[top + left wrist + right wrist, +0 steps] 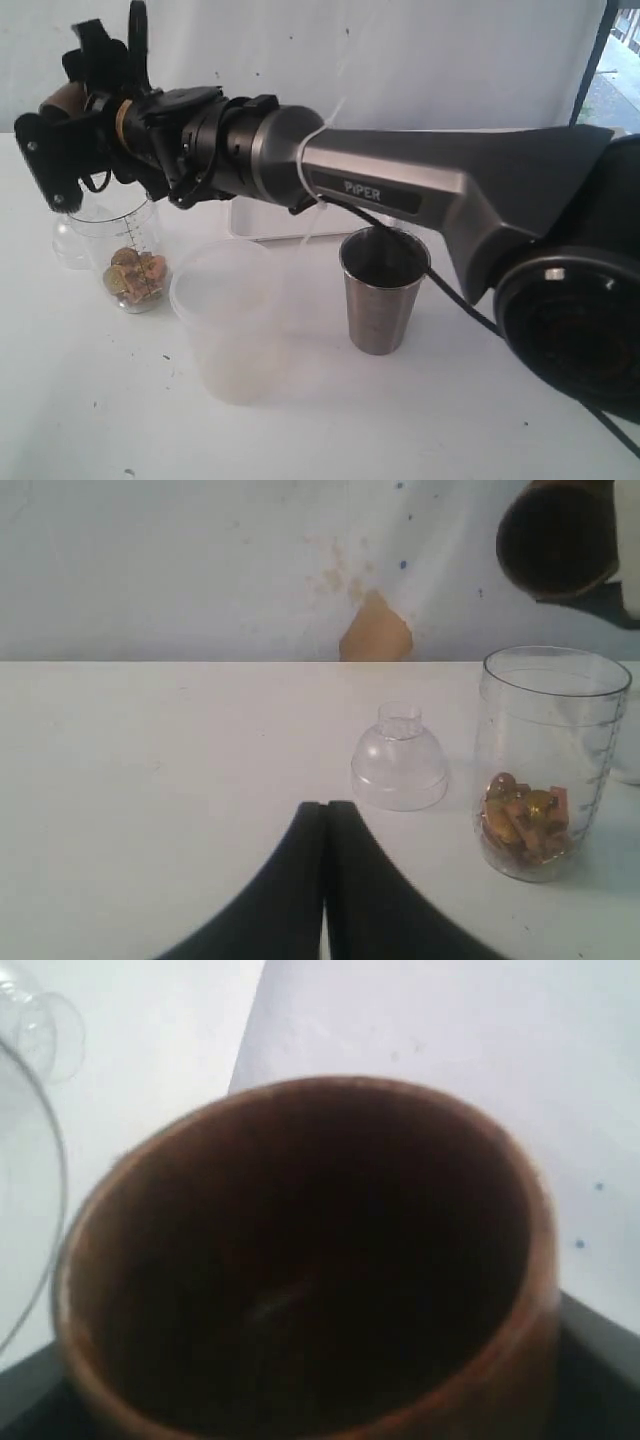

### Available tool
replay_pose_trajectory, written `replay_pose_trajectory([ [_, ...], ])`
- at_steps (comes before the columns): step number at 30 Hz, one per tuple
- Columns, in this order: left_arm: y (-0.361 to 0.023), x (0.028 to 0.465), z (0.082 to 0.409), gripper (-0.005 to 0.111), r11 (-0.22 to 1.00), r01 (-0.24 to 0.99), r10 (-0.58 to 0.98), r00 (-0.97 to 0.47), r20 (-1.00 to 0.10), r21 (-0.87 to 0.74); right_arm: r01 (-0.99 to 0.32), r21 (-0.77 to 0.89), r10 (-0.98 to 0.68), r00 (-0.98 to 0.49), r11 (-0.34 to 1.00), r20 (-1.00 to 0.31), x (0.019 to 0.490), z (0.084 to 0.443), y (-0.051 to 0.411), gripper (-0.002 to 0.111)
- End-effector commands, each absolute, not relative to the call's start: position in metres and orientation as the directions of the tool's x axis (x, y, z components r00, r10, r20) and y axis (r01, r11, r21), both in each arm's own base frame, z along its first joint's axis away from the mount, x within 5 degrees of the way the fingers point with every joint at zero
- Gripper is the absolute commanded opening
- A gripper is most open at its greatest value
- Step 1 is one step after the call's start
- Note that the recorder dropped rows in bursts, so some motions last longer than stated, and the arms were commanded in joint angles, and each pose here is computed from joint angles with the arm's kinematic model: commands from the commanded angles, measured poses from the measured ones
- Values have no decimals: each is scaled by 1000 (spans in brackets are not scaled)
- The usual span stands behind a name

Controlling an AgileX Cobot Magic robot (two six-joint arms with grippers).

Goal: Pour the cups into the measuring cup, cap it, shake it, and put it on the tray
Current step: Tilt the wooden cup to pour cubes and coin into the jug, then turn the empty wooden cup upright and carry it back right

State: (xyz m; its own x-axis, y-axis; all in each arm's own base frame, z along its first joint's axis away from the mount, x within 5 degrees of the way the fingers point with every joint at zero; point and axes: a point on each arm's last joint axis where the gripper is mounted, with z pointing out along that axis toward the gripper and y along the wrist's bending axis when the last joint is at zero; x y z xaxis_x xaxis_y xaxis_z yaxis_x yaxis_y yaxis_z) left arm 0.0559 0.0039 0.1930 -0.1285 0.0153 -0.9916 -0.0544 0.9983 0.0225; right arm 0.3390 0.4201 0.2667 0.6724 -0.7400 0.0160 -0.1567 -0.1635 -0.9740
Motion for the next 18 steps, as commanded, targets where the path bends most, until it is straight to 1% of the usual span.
replay_pose_trajectory([
  [1,4,56,195,0,998,-54,12,-115,-993,18,-254,-967,-672,713,22,-202,334,306,411,0],
  [5,4,56,195,0,998,-54,12,-115,-993,18,-322,-944,-514,800,68,-309,316,327,413,0],
  [8,4,56,195,0,998,-54,12,-115,-993,18,-375,-926,-351,863,35,-362,296,336,415,0],
  [10,4,56,195,0,998,-54,12,-115,-993,18,-413,-911,-279,874,4,-398,285,342,413,0],
  [12,4,56,195,0,998,-54,12,-115,-993,18,-417,-907,-251,885,-53,-392,277,345,410,0],
  [14,4,56,195,0,998,-54,12,-115,-993,18,-486,-872,-219,858,-59,-464,271,347,409,0],
  [18,4,56,195,0,998,-54,12,-115,-993,18,-490,-869,-213,858,-65,-467,266,350,404,0],
])
